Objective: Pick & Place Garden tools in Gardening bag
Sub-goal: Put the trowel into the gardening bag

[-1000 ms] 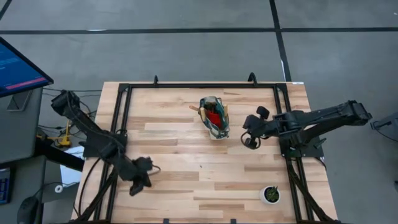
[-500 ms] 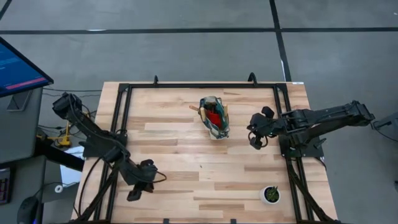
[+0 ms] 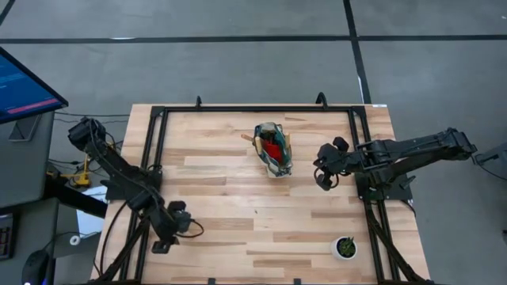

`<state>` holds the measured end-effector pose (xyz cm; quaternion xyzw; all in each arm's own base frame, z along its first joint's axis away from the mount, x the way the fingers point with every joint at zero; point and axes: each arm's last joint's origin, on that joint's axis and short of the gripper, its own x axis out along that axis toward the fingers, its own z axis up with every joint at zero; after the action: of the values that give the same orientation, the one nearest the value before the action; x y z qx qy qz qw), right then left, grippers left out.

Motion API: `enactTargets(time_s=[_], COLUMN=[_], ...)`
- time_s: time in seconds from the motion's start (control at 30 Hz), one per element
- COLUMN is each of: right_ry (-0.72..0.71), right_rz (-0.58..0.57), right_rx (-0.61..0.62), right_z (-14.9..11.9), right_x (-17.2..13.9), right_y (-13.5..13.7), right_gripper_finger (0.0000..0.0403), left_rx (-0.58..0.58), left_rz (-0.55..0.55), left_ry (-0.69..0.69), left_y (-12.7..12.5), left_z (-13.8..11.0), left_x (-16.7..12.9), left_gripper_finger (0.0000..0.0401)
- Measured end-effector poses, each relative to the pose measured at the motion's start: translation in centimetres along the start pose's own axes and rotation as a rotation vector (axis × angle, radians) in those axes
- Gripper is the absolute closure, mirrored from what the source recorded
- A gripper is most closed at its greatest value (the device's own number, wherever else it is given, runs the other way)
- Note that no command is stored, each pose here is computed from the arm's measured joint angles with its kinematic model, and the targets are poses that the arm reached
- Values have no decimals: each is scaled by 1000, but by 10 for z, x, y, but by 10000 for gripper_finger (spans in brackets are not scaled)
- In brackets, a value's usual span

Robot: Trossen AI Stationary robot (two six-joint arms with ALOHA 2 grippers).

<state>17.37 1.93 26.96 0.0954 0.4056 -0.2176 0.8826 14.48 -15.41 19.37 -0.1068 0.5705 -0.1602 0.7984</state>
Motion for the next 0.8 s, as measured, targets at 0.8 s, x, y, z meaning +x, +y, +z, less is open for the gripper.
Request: enactTargets(time_s=[0.8], right_ry=[-4], right_rz=[0], right_rx=[52], right_z=[0], right_x=[0], right_y=[0], right_gripper_finger=[390], left_rx=[-1], left_rz=[143], left_ry=[45], left_y=[20], left_z=[-19], left_x=[13], left_gripper_finger=[214])
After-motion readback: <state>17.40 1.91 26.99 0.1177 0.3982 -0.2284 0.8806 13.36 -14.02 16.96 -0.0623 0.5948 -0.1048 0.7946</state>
